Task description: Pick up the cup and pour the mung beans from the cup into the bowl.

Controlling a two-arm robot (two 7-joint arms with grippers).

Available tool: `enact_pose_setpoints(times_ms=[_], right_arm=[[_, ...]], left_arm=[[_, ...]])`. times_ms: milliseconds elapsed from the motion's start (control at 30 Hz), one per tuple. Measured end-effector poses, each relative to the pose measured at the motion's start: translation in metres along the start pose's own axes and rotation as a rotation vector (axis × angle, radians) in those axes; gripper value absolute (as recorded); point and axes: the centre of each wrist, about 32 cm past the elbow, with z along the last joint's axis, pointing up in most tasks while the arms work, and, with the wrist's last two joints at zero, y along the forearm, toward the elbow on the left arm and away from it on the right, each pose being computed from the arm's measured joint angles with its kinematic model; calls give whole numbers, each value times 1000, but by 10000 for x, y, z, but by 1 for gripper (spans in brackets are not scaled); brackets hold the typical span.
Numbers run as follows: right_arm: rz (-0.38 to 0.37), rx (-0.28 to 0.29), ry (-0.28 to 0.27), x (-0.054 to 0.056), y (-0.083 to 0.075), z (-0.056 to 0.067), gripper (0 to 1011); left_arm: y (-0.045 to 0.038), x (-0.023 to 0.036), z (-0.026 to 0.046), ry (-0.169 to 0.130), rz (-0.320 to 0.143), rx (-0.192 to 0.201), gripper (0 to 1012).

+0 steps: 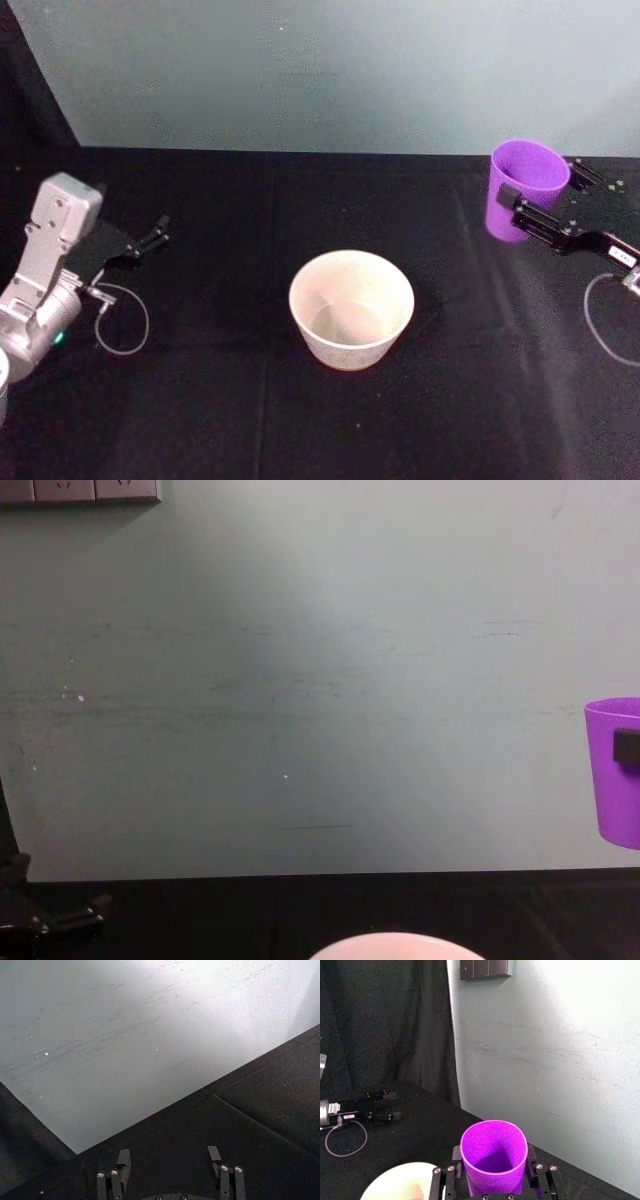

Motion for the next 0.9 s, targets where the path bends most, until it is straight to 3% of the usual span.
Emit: enact_pose_setpoints(times_ms=[900], right_arm=[[0,0,0,0,0,0,724]], left_arm=[[0,0,0,0,0,0,1000]])
